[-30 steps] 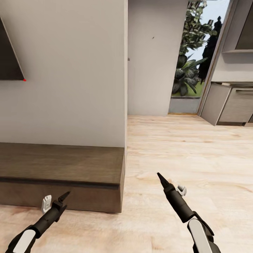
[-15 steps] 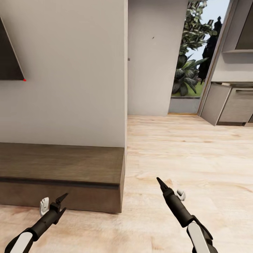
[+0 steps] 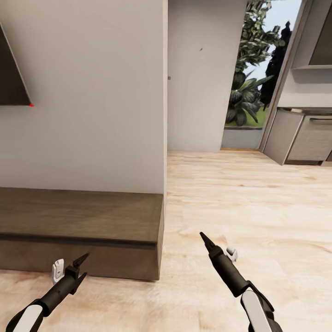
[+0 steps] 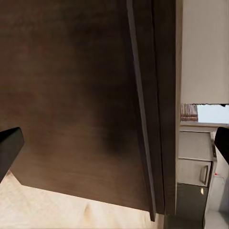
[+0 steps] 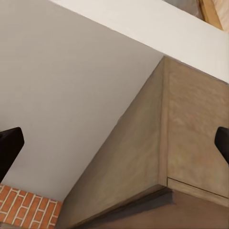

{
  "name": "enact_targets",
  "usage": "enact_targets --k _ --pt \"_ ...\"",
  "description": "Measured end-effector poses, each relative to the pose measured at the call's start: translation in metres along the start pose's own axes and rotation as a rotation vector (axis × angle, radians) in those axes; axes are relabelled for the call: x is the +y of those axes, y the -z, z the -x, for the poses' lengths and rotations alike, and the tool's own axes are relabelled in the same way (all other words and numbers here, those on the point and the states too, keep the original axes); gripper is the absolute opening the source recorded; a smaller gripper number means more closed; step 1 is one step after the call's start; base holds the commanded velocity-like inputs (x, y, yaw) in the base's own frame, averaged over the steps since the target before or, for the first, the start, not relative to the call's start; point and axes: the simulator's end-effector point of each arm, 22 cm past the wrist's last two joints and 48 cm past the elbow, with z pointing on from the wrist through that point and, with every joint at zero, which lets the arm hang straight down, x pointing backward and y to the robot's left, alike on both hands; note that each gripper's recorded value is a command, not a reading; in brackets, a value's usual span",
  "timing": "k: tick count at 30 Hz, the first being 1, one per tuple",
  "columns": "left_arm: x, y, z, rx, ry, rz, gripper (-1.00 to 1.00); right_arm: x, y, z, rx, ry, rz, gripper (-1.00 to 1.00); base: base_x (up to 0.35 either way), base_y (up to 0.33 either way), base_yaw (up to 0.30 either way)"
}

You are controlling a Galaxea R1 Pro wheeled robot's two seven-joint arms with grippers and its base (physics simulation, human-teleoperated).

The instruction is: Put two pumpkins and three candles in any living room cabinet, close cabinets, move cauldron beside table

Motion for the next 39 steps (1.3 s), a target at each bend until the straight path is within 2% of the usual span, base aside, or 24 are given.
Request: enact_targets --k 21,32,39 --pt "0.000 0.000 0.000 0.000 0.000 0.001 1.00 0.003 -0.002 -0.005 0.012 0.002 0.006 1.00 0.119 0.000 0.000" --pt "0.000 0.000 0.000 -0.001 0.001 -0.002 1.00 0.006 -0.004 -0.012 0.027 0.003 0.014 1.00 0.023 0.000 0.000" --pt "-0.009 0.002 0.001 0.002 0.017 -0.043 1.00 0.006 -0.004 -0.012 0.027 0.003 0.014 1.00 0.000 0.000 0.000"
